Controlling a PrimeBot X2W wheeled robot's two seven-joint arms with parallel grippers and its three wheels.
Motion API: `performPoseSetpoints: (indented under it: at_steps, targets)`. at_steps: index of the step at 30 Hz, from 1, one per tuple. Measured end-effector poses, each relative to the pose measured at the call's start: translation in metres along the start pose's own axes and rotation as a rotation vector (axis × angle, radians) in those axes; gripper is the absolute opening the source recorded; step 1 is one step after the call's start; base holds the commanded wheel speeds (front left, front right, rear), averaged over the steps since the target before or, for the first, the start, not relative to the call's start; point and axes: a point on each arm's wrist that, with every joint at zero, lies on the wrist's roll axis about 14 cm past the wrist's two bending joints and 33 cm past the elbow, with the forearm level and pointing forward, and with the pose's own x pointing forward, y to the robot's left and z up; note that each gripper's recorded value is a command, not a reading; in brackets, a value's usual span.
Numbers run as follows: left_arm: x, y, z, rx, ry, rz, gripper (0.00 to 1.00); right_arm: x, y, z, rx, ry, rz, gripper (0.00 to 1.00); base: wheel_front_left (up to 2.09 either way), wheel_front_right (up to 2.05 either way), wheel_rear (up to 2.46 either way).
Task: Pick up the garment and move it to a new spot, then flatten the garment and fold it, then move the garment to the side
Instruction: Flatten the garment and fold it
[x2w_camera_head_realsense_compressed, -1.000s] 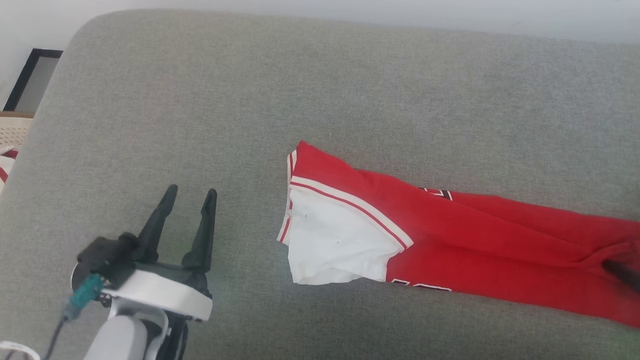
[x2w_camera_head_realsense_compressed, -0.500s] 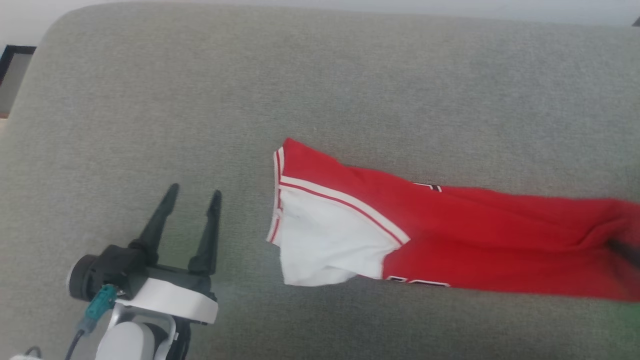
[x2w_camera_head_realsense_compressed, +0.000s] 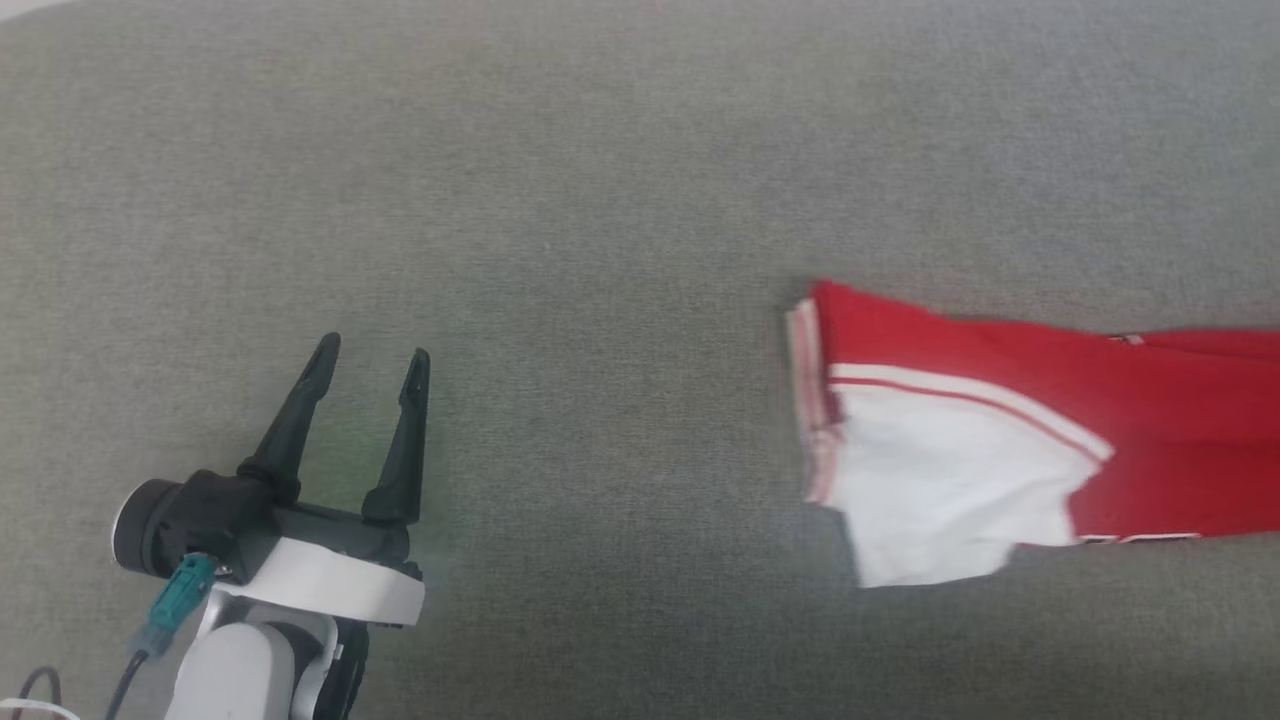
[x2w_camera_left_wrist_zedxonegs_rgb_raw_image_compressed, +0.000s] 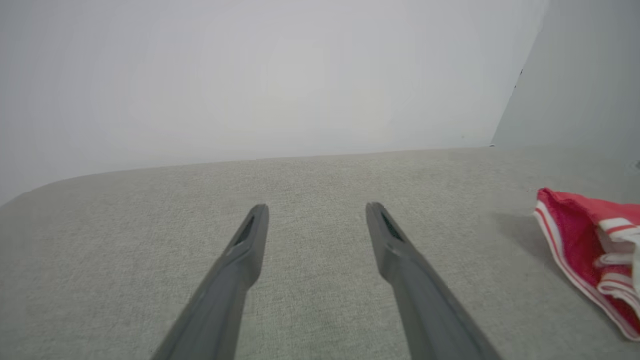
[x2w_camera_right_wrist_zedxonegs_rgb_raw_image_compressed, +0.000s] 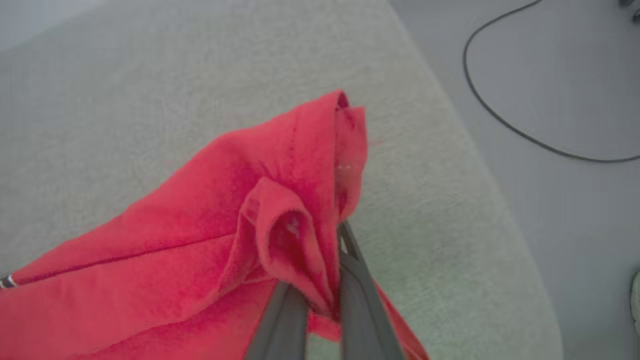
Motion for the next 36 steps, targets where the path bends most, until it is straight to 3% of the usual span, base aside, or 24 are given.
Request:
performPoseSetpoints:
  at_steps: [4,8,15,26,31,36]
  targets:
    - [0.003,-0.003,0.001,0.004,-0.004,-0.013,1.00,-0.005,-0.019,0.011,0.020,-0.041,-0.051,0.00,0.00,0.00,0.00]
    - [0.003,-0.007,0.005,0.012,-0.015,-0.022,1.00,-0.007,0.004,0.006,-0.024,-0.035,0.015,0.00,0.00,0.00,0.00]
    - [-0.005,-0.013,0.011,-0.002,-0.025,-0.023,1.00,-0.026,0.095,-0.034,-0.163,0.046,0.282,0.00,0.00,0.00,0.00]
    - [-0.021,-0.014,0.021,-0.030,-0.043,-0.006,1.00,-0.073,0.222,-0.059,-0.361,0.079,0.636,0.00,0.00,0.00,0.00]
    - [-0.030,-0.008,0.021,-0.039,-0.039,0.019,1.00,-0.085,0.269,-0.073,-0.428,0.101,0.754,0.00,0.00,0.00,0.00]
    - [-0.037,0.000,0.019,-0.049,-0.029,0.045,1.00,-0.086,0.295,-0.095,-0.479,0.162,0.813,0.00,0.00,0.00,0.00]
